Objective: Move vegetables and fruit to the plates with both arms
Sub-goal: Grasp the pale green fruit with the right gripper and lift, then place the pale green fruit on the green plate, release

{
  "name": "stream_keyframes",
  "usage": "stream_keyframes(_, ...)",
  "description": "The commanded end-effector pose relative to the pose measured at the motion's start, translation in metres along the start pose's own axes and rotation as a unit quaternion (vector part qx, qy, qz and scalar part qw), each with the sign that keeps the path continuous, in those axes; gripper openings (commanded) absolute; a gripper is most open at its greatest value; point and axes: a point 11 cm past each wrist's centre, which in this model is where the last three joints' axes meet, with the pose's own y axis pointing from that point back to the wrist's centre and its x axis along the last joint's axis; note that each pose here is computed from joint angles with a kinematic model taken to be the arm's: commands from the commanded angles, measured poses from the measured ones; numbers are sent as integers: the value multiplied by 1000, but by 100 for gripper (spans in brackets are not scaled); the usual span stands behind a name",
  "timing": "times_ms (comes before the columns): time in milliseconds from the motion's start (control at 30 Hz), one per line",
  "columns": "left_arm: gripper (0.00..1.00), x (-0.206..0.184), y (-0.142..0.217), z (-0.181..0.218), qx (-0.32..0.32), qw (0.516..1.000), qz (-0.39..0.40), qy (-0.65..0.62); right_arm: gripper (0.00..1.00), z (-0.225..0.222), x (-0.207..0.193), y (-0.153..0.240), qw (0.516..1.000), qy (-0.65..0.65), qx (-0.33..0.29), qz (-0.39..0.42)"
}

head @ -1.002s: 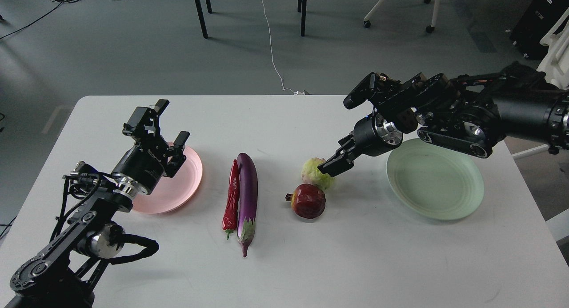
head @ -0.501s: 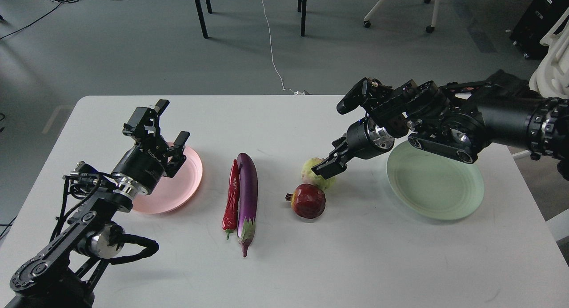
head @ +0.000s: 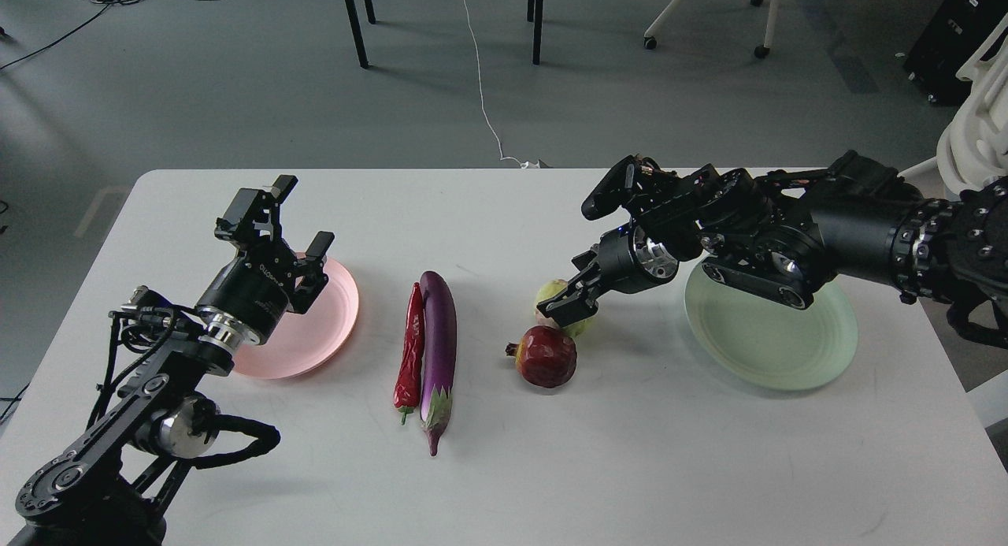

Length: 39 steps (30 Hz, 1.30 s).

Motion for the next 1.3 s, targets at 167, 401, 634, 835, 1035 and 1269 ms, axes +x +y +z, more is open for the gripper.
stream_keyframes(167,100,1,1,-1,1,1000,1,0,90,-1,-9,-6,1000,4,0,-13)
stream_keyframes(401,100,2,4,-4,5,1000,3,1,64,0,-12,-5,1000,1,0,-15)
stream_keyframes(634,100,4,5,-3,4,1000,7,1,46,6,-17,0,1000,-1,-7,-20)
stream_keyframes(835,100,3,4,-2,3,1000,6,1,46,18,-8,22,1000,2,-20,-1)
stream_keyframes(1035,100,3,4,-2,3,1000,4,0,47,46,0,79,998,-4,-53,20)
stream_keyframes(1269,100,-4,2,-6,6,1000,-2,5,47,88,-46,130,993,1,-117,-15)
